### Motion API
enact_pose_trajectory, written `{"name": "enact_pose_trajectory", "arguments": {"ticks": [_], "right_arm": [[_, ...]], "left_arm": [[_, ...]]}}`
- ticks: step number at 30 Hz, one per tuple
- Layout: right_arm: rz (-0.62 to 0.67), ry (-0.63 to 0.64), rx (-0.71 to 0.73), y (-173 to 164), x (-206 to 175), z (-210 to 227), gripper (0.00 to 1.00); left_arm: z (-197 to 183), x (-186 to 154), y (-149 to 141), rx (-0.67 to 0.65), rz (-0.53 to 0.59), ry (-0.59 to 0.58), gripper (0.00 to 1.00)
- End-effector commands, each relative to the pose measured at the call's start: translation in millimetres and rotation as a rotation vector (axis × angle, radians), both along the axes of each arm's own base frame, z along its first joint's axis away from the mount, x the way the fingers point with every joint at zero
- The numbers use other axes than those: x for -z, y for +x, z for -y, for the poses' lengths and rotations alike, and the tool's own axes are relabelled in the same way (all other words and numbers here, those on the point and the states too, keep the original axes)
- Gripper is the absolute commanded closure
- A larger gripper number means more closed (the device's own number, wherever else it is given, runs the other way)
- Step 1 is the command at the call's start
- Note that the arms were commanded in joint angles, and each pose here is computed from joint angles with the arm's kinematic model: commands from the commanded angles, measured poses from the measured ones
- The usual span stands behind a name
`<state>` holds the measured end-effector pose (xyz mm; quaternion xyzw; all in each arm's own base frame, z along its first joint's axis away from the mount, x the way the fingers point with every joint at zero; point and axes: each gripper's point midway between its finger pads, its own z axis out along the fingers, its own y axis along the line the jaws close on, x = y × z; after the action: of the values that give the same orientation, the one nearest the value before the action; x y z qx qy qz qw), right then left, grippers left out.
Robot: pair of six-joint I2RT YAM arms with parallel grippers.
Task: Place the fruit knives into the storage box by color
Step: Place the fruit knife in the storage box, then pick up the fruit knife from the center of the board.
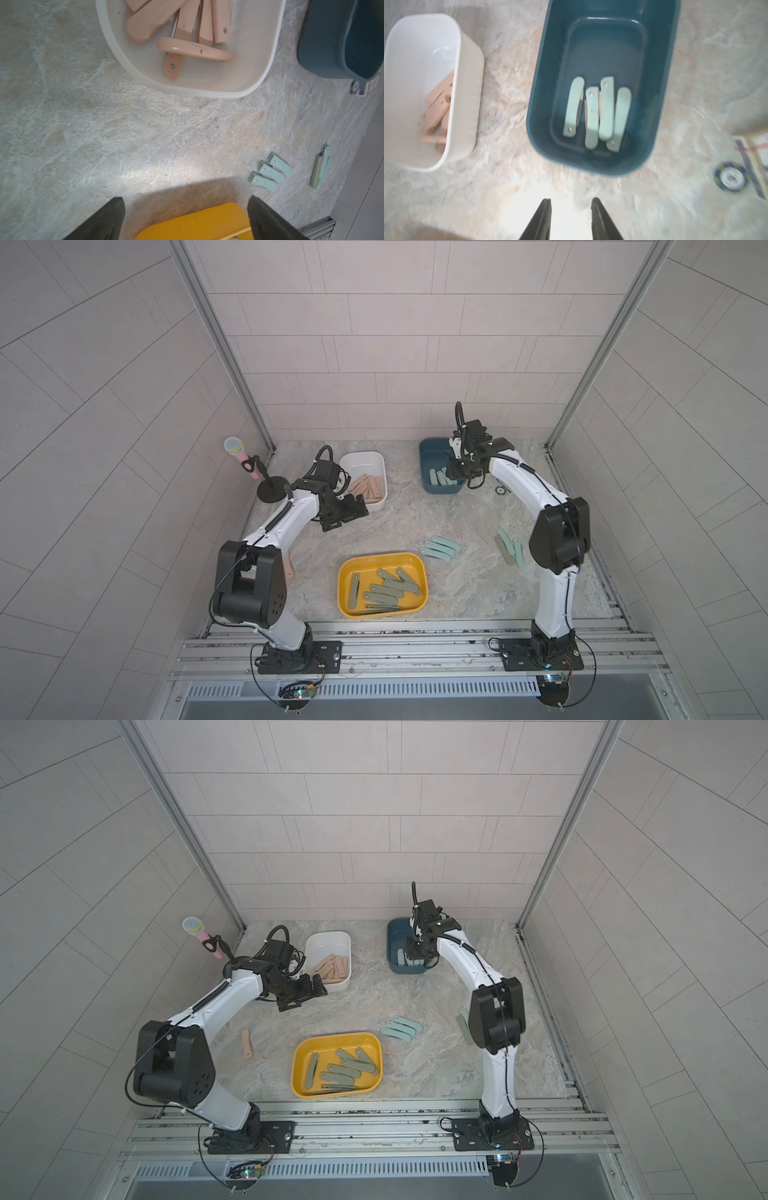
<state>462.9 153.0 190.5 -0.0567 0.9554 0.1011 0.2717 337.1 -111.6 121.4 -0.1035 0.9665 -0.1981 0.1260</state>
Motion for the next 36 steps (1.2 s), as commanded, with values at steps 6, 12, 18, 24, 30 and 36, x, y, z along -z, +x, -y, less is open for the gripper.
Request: {"name": "enact_pose_trajectory", "arguments": {"ticks": [6, 12, 18, 24, 30, 36], "right_arm": [[-0.181, -0.212, 0.0, -134, 65, 42, 0.54], [-0.323, -0.323, -0.097, -193, 117, 38, 0.52], [-0.36, -0.352, -0.188, -204, 149, 20, 0.5], [-0.377, -0.381, -0.203, -185, 169, 13, 0.48], [-0.362, -0.38, -0.203, -161, 168, 7, 0.47], [-0.374, -0.362, -0.239, -144, 171, -7, 0.44]], "left_arm": [[-2, 18, -42, 0.04, -0.072, 0.024, 0.0], [0, 26, -52, 0.054, -0.099, 0.015, 0.0], [0, 28, -54, 0.062, -0.113, 0.016, 0.0], [1, 29, -53, 0.067, -0.119, 0.013, 0.0], [1, 29, -50, 0.079, -0.126, 0.022, 0.0], [0, 26, -47, 0.079, -0.118, 0.024, 0.0]]}}
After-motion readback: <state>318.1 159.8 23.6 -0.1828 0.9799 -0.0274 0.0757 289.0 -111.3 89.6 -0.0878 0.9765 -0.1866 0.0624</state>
